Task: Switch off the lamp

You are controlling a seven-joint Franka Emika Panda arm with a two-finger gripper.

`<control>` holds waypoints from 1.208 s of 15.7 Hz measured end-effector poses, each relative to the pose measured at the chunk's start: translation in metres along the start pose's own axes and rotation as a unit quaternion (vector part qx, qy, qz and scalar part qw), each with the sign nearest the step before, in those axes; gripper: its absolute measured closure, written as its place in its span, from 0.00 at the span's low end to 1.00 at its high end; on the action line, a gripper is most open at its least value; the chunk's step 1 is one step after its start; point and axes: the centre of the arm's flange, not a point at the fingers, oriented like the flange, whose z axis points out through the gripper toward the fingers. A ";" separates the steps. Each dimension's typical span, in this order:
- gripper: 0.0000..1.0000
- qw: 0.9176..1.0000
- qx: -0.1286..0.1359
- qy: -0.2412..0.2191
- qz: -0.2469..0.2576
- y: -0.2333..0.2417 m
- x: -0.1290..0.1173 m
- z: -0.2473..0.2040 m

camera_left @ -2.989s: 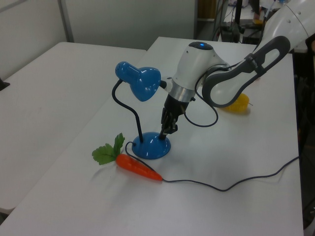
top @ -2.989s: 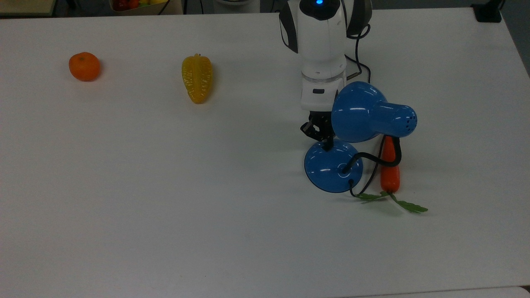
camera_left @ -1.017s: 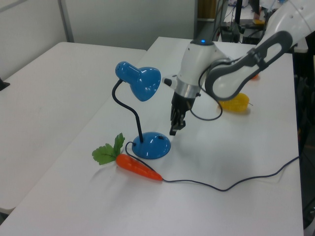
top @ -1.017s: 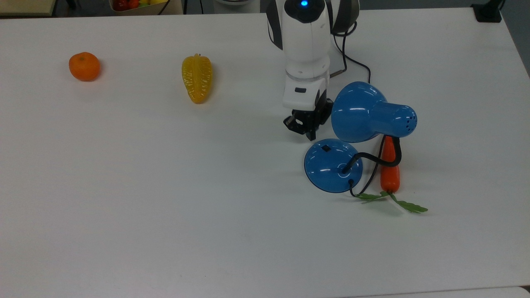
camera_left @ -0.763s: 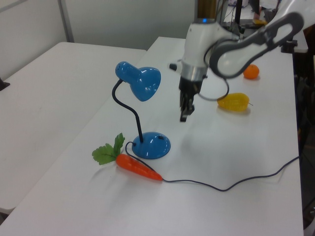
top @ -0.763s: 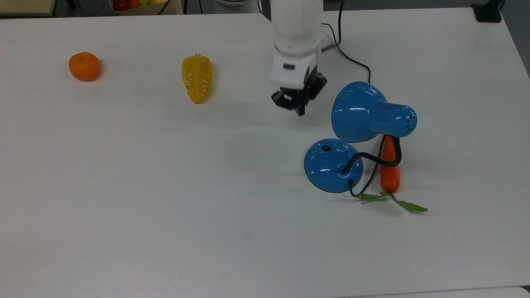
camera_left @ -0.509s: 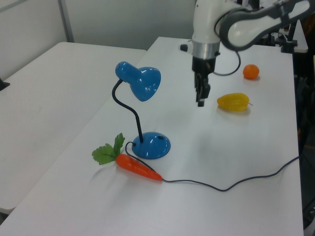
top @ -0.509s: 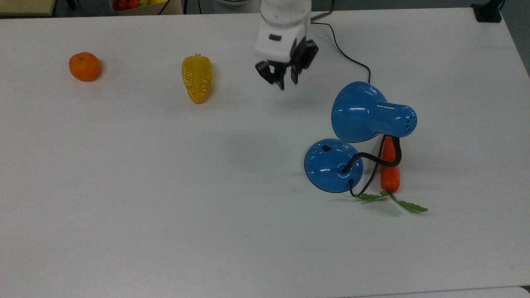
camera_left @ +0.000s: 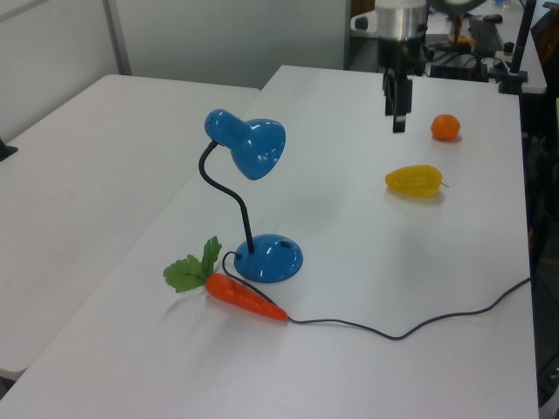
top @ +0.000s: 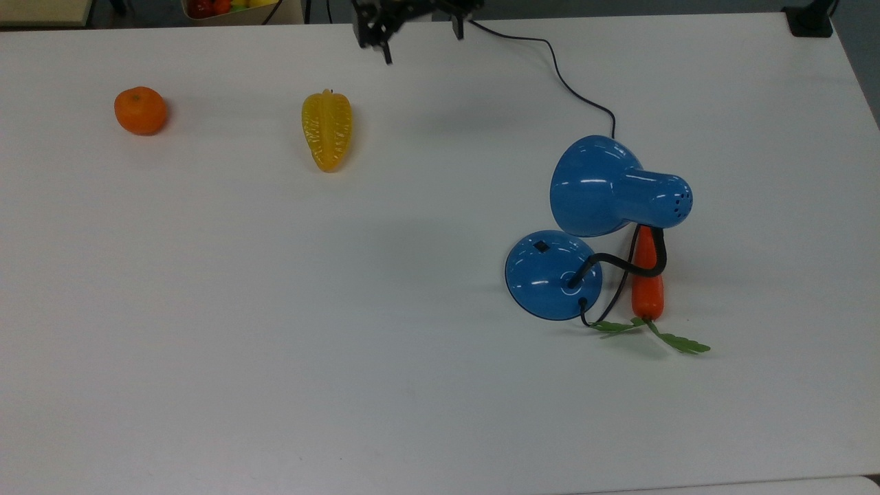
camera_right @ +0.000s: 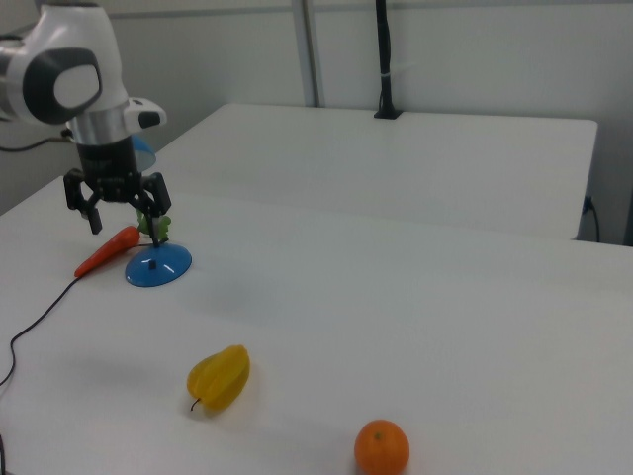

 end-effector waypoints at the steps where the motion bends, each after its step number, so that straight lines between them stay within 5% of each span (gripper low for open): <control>1: 0.00 1.000 0.000 0.001 0.015 0.006 -0.006 -0.013; 8: 0.00 0.989 -0.004 0.039 0.142 0.017 -0.013 -0.073; 19: 0.00 0.992 -0.011 0.068 0.103 0.036 -0.008 -0.079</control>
